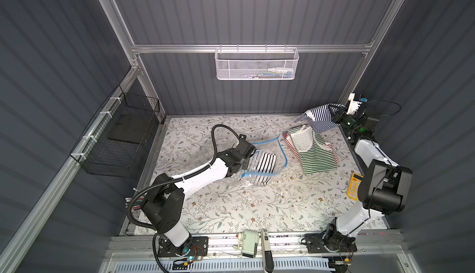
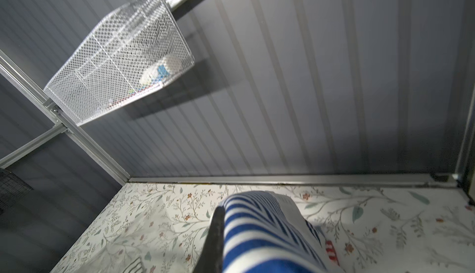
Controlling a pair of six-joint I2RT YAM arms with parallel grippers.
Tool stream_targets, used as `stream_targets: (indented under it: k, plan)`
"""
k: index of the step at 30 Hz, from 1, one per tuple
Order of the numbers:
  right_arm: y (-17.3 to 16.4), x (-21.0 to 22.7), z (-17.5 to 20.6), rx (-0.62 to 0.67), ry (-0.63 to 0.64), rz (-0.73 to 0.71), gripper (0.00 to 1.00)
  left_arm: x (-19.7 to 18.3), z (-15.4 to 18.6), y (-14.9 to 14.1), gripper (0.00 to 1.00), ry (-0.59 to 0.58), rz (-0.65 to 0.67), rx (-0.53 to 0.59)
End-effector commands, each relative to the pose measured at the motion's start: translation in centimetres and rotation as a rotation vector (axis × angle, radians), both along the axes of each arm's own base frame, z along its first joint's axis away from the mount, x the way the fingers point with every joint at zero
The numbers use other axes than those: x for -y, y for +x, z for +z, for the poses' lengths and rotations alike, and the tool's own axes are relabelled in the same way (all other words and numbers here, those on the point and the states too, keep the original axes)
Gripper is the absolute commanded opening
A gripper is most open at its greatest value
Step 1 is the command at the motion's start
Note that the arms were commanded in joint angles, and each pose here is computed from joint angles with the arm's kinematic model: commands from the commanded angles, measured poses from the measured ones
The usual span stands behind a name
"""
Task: Take the tank top out of the vacuum bag
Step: Place the tank top on the tank top.
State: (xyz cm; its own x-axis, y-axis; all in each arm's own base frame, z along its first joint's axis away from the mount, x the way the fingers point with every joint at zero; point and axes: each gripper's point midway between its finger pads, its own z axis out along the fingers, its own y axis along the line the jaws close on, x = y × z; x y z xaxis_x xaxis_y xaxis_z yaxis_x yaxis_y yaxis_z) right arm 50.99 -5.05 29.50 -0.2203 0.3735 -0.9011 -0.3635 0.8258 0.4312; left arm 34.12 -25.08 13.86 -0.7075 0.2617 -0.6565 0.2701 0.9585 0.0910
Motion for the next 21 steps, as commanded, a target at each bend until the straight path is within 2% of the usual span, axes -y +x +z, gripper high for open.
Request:
stream_targets:
  k: [1, 21]
  plan:
    - [-1.4, -0.5, 1.7, 0.062, -0.01, 0.015, 0.0, 0.2, 0.4, 0.2, 0.0, -0.022, 0.006, -0.006]
    - [-7.0, -1.8, -2.3, -0.069, 0.063, -0.041, 0.0, -0.3, 1.0, -0.7, 0.0, -0.049, -0.004, 0.002]
